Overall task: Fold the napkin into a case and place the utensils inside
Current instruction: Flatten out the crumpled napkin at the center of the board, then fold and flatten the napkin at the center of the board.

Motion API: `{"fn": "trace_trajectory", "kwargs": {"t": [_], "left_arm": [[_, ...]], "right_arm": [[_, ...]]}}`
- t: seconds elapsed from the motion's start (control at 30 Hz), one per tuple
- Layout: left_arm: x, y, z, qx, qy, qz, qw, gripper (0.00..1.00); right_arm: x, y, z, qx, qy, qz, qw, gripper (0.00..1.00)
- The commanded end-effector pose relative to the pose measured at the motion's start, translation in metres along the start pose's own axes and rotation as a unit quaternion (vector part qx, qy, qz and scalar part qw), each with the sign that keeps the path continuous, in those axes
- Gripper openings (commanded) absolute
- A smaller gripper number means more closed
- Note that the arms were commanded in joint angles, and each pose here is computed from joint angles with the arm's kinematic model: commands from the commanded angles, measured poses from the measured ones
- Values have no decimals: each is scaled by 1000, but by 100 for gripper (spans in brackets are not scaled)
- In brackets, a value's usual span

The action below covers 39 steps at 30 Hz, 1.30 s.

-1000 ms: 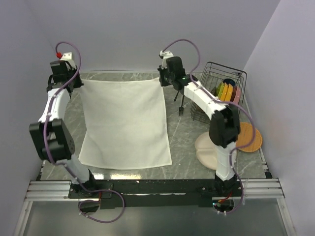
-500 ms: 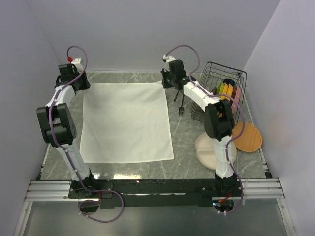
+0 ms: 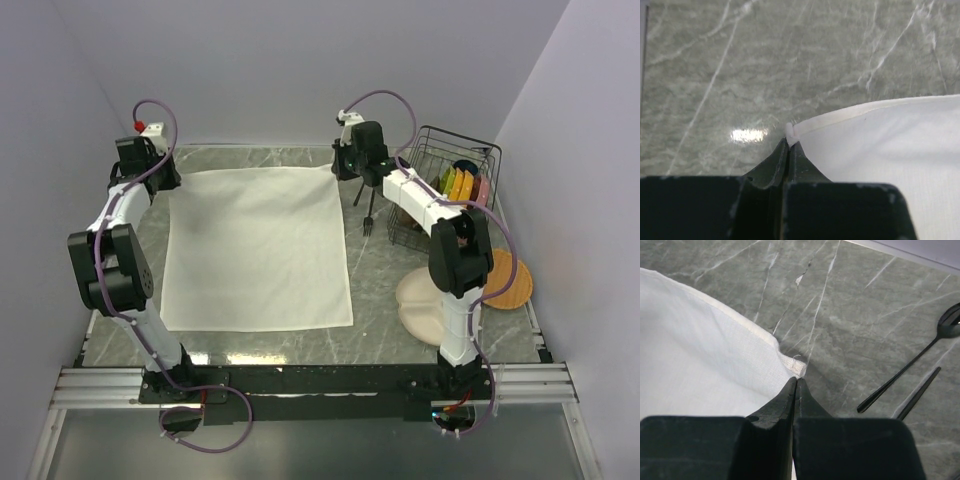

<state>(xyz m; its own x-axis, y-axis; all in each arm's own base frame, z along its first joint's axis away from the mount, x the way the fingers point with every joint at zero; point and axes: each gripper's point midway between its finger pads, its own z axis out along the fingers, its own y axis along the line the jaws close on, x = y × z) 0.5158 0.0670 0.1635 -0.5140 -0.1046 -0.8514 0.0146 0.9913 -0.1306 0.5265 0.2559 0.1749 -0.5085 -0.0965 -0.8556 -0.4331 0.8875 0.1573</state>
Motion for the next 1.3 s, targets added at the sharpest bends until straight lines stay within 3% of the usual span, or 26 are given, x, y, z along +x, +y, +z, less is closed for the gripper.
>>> {"fn": "trace_trajectory", "kwargs": {"t": [0.0, 0.1, 0.27, 0.33, 0.37, 0.4, 0.47, 0.5, 0.6, 0.63, 0.87, 1.0, 1.27], "left_arm": [[22, 5, 0, -7, 38, 13, 999, 2], [35, 20, 10, -31, 58, 11, 998, 2], [14, 30, 35, -29, 22, 0, 999, 2], [8, 29, 49, -21, 5, -14, 1000, 7], [10, 30, 53, -23, 9, -20, 999, 14], [20, 35, 64, -28, 24, -31, 999, 41], [9, 44, 67, -45, 35, -38, 998, 65], [15, 46, 71, -44, 49, -39, 997, 71], [-3, 51, 69, -46, 26, -28, 998, 79], [-5, 51, 69, -45, 22, -23, 998, 81], [4, 59, 104, -43, 39, -44, 997, 79], [10, 64, 119, -48, 61, -64, 995, 72], [38, 67, 134, -57, 84, -86, 991, 68]], "right_arm": [[-15, 2, -2, -7, -10, -1, 1000, 0], [-23, -6, 8, 12, -19, 3, 1000, 0], [-19, -17, 32, 38, -25, 15, 999, 0], [-14, -21, 43, 44, -26, 17, 999, 0], [-12, -21, 47, 44, -23, 20, 999, 0], [-7, -23, 56, 47, -9, 23, 999, 15], [-3, -26, 62, 48, 8, 28, 998, 40], [-1, -25, 62, 48, 17, 28, 998, 62], [-5, -30, 58, 40, 11, 27, 999, 82], [-5, -29, 58, 33, 8, 29, 999, 84], [-4, -44, 82, 47, 12, 69, 996, 90], [3, -42, 96, 35, 9, 76, 996, 85], [19, -43, 102, 41, 34, 111, 992, 83]]}}
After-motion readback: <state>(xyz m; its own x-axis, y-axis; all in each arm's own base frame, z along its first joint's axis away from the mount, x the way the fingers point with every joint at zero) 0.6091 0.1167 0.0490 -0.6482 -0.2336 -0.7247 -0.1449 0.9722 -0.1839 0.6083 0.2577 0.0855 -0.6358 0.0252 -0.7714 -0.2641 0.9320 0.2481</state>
